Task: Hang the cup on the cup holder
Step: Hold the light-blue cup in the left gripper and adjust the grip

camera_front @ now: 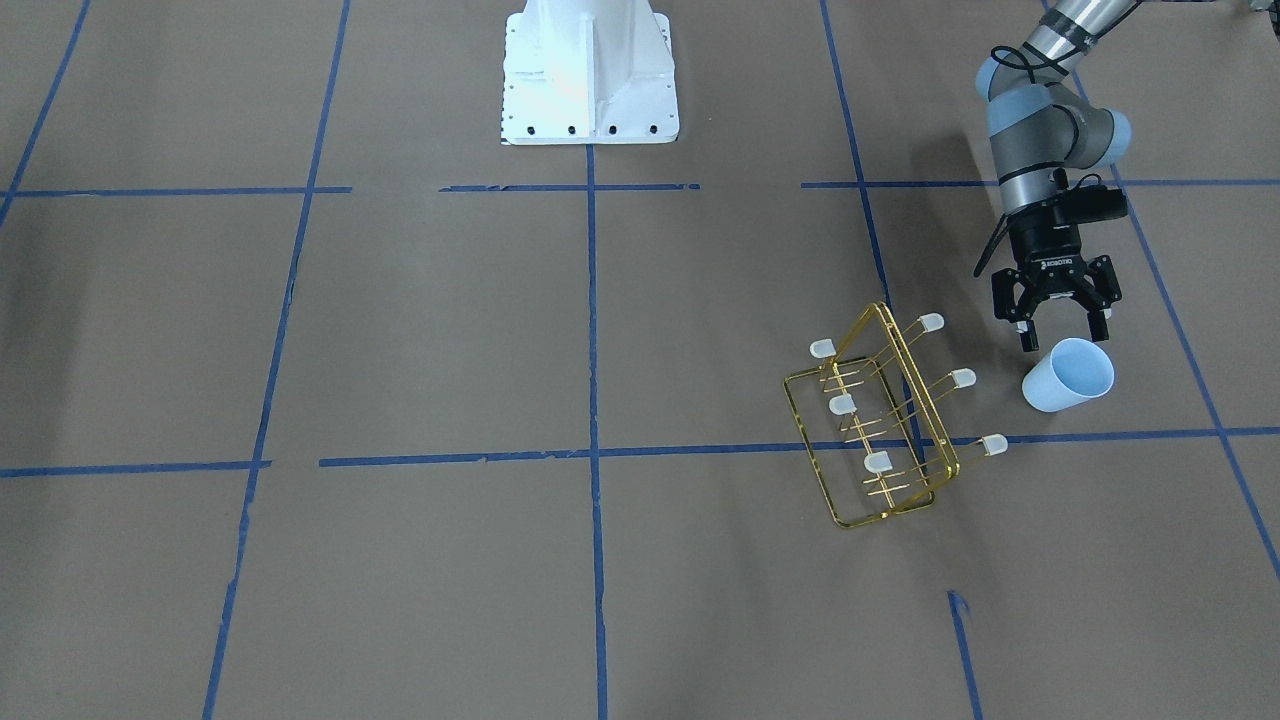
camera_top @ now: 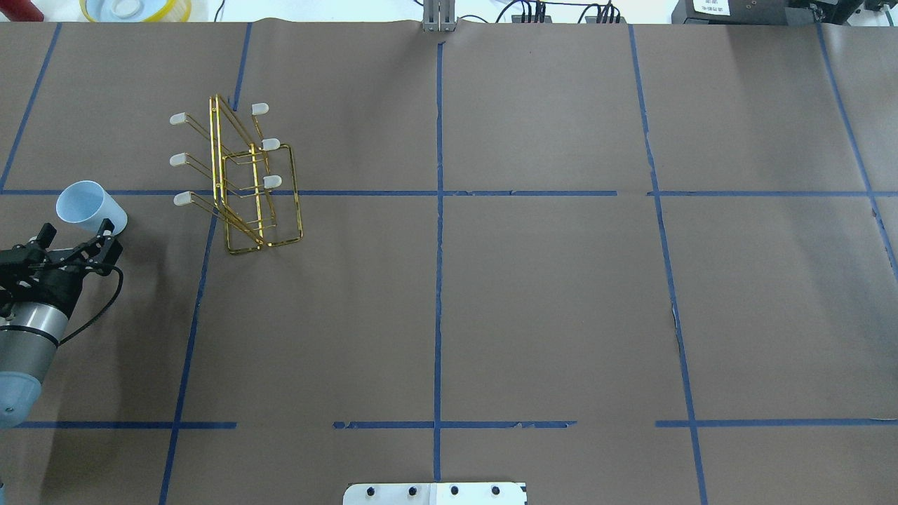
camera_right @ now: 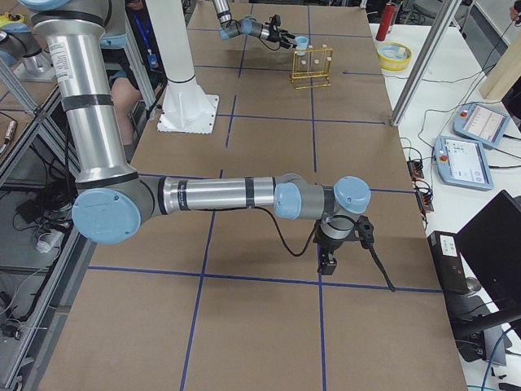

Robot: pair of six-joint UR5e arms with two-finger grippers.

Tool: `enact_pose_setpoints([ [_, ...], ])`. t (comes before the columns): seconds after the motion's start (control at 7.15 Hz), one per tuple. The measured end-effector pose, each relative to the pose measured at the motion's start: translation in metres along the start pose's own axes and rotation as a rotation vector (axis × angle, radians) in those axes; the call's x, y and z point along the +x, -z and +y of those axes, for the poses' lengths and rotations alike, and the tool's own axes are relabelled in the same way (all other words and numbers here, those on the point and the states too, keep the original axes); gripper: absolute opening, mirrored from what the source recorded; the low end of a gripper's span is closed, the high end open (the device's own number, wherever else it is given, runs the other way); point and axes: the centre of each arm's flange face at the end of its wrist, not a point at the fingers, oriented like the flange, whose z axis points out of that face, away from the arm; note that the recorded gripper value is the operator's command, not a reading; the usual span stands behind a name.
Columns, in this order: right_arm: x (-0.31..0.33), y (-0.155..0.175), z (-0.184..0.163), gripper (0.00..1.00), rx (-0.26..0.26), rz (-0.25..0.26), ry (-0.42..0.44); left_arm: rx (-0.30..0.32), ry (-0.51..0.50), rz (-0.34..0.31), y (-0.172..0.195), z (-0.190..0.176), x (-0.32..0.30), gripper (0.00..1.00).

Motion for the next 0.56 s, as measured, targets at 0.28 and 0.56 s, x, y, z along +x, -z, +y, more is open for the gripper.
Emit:
enact_pose_setpoints([
  [0.28, 0.000, 0.000, 0.000, 1.00, 0.000, 0.000, 0.000, -0.004, 0.003, -0.007, -0.014, -0.004, 0.006, 1.00],
  [0.56, 0.000, 0.000, 0.000, 1.00, 0.000, 0.000, 0.000, -0.005, -0.002, -0.013, -0.023, -0.004, 0.008, 1.00],
])
